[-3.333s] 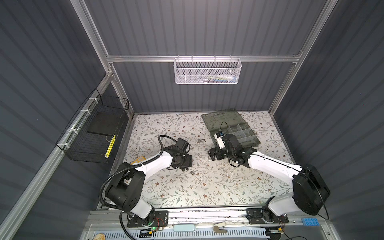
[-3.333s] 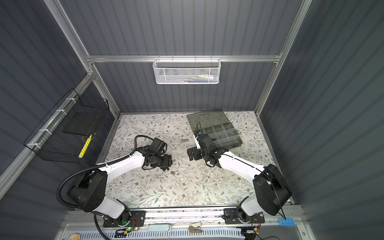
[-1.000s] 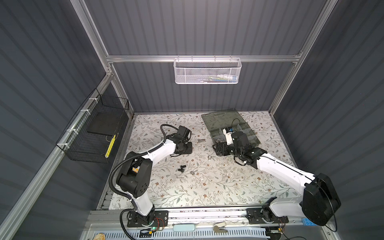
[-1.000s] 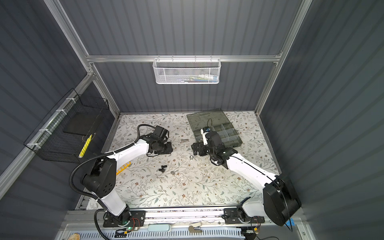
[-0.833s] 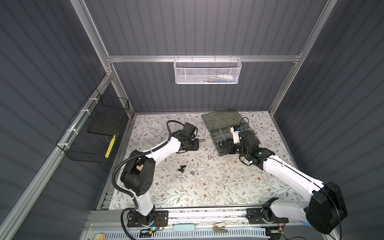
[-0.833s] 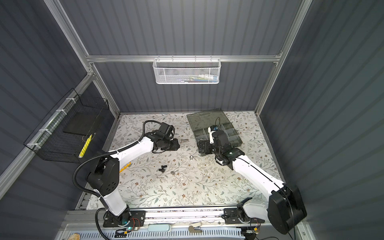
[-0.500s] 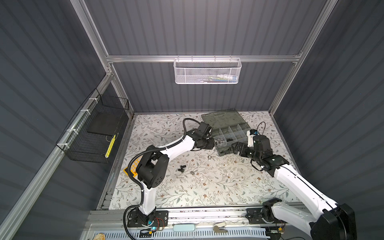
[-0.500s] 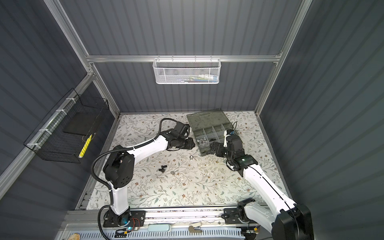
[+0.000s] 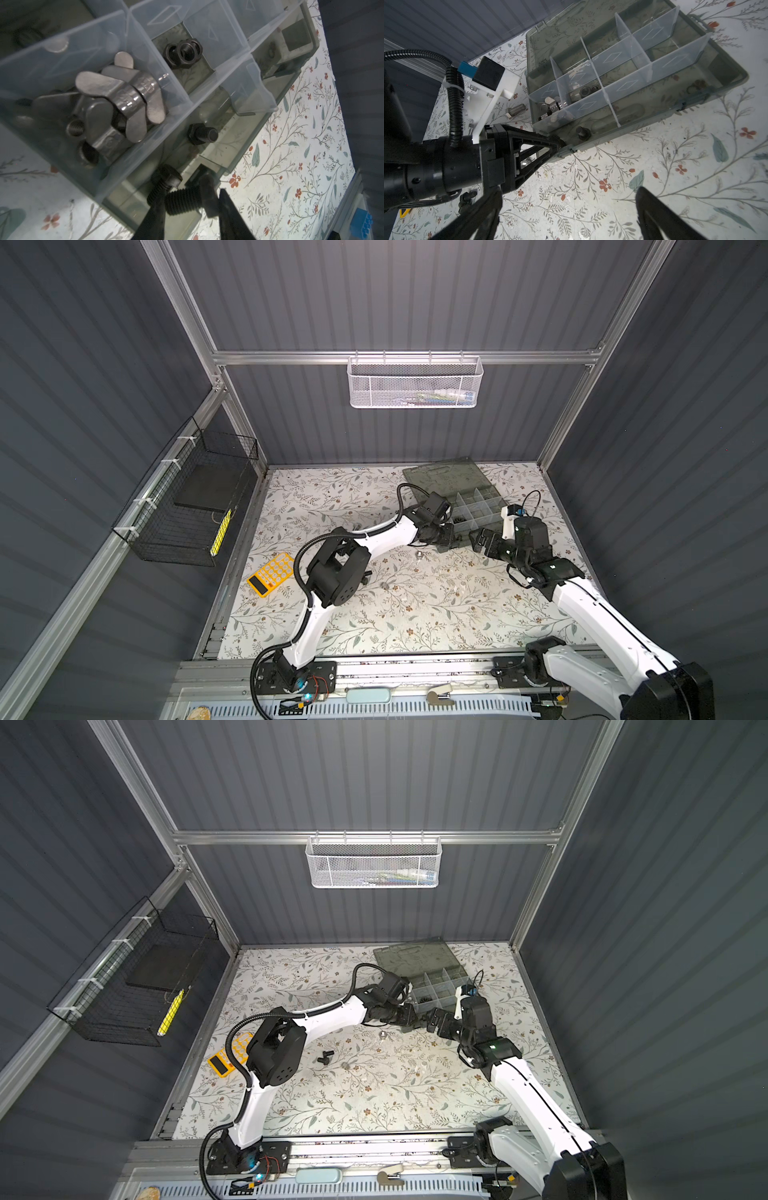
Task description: Sort the screws and nuts into containers
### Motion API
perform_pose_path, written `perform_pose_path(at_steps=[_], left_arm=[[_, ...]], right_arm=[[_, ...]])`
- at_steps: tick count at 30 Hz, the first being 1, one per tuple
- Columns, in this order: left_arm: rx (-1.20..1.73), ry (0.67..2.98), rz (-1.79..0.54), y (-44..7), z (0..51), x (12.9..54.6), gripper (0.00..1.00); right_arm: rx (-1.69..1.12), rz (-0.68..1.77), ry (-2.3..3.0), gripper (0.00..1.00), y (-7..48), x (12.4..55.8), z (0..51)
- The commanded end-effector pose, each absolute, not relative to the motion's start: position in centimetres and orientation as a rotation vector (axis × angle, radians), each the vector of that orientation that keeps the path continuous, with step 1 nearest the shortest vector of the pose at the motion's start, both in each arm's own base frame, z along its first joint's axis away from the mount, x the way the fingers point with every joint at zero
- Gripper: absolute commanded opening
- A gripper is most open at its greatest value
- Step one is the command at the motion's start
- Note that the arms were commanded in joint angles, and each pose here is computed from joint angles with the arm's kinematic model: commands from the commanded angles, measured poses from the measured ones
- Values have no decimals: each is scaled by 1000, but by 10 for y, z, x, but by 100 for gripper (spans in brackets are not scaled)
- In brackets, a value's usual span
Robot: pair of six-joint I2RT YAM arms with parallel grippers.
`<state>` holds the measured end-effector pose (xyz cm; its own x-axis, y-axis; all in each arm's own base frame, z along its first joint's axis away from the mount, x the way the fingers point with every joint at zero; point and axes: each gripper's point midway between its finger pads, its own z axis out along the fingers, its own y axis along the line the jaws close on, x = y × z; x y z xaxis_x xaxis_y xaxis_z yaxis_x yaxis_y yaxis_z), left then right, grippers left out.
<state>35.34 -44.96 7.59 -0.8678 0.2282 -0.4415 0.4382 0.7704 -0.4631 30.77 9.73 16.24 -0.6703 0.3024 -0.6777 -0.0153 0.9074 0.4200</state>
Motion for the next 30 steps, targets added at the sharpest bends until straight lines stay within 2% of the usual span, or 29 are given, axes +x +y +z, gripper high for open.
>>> perform_pose_path(at_steps=[1,4,10,15,26,30], left_arm=[[497,2600,-838,-456,78,358,42],[497,2605,-831,-455,77,358,43],[501,2598,-822,-454,83,359,54],[507,2572,-824,-454,96,360,59],[515,2465,-815,-439,155,358,71],[491,2433,-838,-423,174,353,79]], right_arm=[[203,522,2252,99,98,308,159],[205,528,2250,99,98,310,157],[208,535,2254,99,98,311,154],[215,536,2243,99,96,310,158],[215,565,2222,99,98,307,176],[216,584,2215,99,100,306,183]])
